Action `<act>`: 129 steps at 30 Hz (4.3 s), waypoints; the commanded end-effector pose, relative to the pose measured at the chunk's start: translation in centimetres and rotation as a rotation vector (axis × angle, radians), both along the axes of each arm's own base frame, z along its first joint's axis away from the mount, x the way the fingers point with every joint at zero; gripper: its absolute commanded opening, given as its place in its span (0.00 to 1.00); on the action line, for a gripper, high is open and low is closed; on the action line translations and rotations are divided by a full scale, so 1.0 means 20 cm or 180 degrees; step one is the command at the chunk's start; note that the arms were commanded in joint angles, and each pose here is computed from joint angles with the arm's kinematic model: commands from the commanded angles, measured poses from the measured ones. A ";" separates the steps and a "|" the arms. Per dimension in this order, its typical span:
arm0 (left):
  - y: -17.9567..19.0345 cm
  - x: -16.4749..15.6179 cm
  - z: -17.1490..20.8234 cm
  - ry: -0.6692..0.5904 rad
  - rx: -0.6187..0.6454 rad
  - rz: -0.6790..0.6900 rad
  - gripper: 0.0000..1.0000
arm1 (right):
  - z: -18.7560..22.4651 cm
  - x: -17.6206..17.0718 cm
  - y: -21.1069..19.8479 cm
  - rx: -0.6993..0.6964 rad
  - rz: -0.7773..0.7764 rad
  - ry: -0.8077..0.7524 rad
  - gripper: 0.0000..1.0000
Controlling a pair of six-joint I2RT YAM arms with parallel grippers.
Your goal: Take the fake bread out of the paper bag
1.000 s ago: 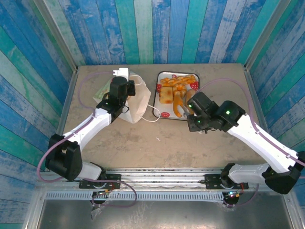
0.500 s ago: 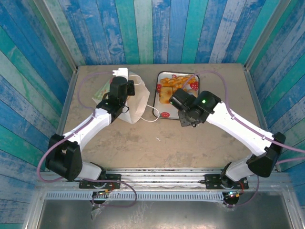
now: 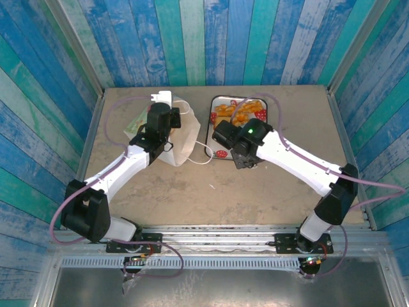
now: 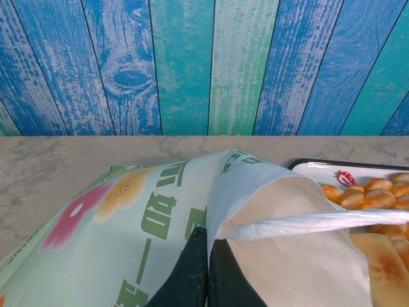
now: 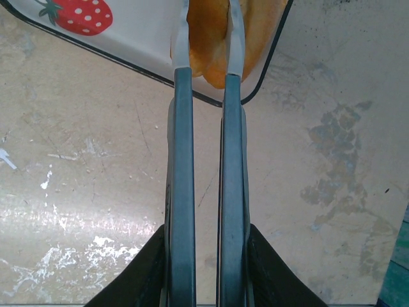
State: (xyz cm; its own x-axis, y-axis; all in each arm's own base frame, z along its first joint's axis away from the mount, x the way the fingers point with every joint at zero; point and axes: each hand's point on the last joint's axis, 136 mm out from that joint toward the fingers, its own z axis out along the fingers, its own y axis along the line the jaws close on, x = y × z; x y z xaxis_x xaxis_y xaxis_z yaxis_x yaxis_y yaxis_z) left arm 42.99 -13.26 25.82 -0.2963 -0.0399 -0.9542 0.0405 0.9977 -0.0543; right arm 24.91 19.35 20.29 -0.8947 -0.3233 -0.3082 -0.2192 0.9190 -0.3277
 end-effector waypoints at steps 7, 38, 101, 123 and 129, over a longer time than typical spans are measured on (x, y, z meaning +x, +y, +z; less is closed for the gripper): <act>0.00 -0.01 0.06 -0.0115 -0.0061 -0.0019 0.00 | 0.00 0.06 0.00 -0.0598 0.0076 -0.0026 0.04; -0.01 -0.01 0.08 -0.0133 -0.0064 -0.0026 0.00 | -0.13 0.00 0.16 -0.0900 0.0385 0.0211 0.38; -0.02 0.00 0.09 -0.0146 -0.0114 -0.0059 0.00 | -0.25 0.00 0.09 0.0014 0.0037 0.0333 0.19; -0.04 -0.03 0.10 -0.0178 -0.0035 -0.0203 0.00 | -0.19 0.03 0.15 0.0299 0.0053 0.0281 0.20; -0.04 -0.02 0.07 -0.0158 0.0094 -0.0214 0.00 | -0.11 0.00 0.18 0.0645 0.0157 0.0225 0.21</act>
